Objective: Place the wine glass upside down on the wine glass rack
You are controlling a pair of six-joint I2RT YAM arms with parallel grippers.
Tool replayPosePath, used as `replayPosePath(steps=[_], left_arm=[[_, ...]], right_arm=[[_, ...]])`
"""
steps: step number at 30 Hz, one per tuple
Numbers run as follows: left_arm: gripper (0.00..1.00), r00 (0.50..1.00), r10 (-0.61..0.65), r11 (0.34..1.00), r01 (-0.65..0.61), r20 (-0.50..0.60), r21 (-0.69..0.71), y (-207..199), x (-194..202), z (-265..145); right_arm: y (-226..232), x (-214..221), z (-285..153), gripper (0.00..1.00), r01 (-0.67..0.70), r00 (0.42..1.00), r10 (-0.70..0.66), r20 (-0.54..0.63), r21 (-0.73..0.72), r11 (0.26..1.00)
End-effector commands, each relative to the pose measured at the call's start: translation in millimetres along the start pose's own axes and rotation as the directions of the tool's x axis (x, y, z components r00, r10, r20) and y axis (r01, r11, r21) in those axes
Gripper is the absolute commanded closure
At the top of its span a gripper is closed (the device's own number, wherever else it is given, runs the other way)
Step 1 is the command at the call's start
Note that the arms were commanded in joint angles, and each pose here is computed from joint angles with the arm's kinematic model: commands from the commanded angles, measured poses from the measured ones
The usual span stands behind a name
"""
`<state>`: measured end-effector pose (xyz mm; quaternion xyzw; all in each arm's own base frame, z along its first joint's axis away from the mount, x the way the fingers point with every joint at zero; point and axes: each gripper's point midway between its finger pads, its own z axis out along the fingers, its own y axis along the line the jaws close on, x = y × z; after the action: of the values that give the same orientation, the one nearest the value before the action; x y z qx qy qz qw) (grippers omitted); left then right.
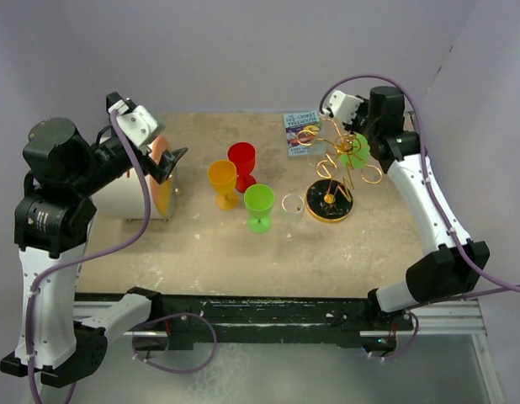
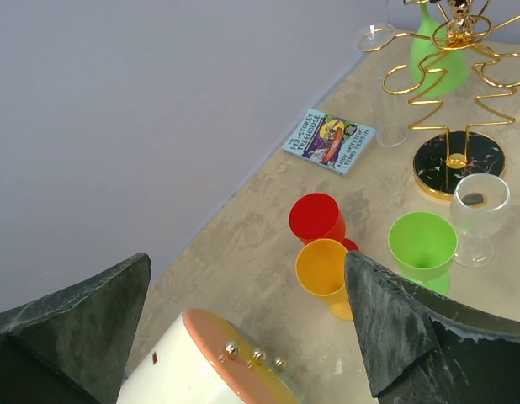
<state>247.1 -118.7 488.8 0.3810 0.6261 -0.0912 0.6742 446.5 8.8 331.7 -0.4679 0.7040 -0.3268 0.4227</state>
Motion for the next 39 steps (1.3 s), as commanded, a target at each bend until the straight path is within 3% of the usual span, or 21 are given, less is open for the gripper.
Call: replayPosePath(steps=[1,24,39], left_arm=[[0.01,1.0,0.015,1.0,-0.015,0.021,-0.01,1.3,-4.5,-4.3],[0.01,0.999,0.031,0.999,-0.03,0.017,-0.042,4.4,-2.2,-12.7],[0.01,0.997,-0.069,0.997,0.068,-0.036,-0.045,7.9,18.3,3.2]], right_arm=[[-11.3,-3.9,-16.8,0.63,-0.052,0.998,0.051,0.033,0.041,0.998],[-11.5,8.8,-38.3,0.48,-0.086,0.996,0.085,0.028,0.053,0.995],[-53.5,18.6,-100.3,0.41,-0.24,0.968,0.225,0.114,0.143,0.96]])
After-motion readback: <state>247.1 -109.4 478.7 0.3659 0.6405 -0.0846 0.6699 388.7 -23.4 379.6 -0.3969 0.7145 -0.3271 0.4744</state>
